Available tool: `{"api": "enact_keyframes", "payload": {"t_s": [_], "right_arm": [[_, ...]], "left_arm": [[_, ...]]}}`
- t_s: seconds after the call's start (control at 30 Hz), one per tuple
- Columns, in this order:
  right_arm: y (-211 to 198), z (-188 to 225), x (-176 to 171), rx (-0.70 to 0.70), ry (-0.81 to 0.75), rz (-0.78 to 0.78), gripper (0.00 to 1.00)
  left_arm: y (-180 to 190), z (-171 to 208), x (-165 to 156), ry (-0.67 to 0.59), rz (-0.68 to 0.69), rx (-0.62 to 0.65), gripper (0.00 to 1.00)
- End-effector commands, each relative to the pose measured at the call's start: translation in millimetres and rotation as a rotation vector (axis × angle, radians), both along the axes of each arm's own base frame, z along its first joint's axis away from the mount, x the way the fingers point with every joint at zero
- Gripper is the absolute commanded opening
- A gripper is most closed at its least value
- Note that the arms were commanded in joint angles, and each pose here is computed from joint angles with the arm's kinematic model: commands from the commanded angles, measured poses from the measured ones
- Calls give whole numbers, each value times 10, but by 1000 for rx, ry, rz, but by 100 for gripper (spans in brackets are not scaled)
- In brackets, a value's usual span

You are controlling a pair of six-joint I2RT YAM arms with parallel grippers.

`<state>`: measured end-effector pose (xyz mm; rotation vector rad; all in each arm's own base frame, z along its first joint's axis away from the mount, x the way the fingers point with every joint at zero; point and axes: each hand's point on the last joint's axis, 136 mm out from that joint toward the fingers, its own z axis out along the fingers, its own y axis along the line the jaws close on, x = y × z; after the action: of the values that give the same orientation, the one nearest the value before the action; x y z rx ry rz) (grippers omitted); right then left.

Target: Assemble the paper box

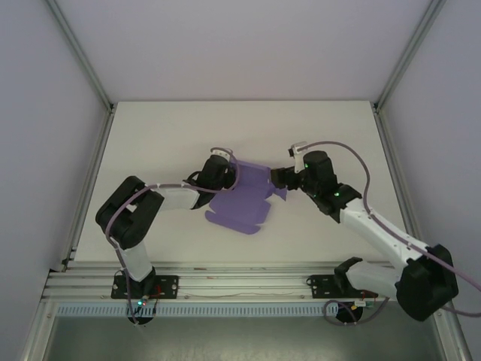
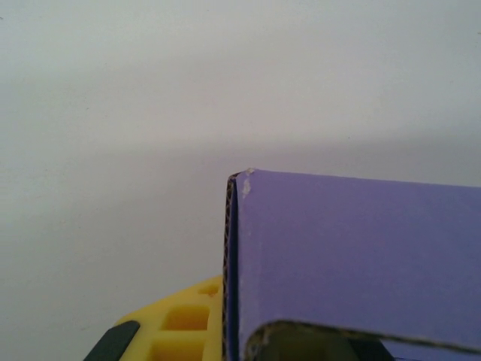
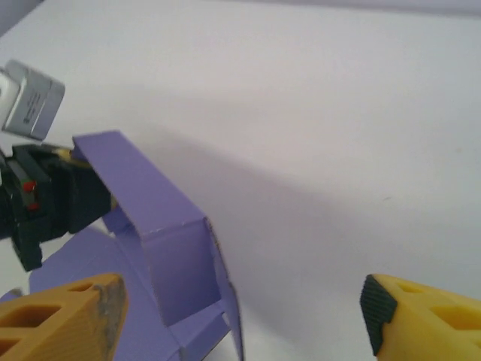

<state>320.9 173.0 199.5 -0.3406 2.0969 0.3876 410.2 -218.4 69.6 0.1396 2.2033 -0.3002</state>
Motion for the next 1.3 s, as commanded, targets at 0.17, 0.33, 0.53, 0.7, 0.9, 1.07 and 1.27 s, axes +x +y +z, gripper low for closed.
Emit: {"api": "enact_keyframes", "payload": {"t_s": [0.17,0.33,0.53,0.7,0.9,1.07,1.27], "right_arm": [[-24,-237,163,-74,55,-46,85],[168,-521,252,-75,139,17,84],[465,-564,518,67,97,34,83],[376,-558,579,70,76,-38,84],[10,-471,215,47,79,-123,87],[-309,-263,-92,92,63,-190,88],[-696,-529,-68,175,227,-273,76]], "left_arm": [[51,64,-56,-9,13,23,0],[63,22,-48,8,28,36,0],[16,20,-42,7,23,17,0],[124,58,-14,10,99,24,0],[234,56,-3,-2,138,73,0],[234,58,-5,2,133,80,0],[217,62,-5,8,131,68,0]]}}
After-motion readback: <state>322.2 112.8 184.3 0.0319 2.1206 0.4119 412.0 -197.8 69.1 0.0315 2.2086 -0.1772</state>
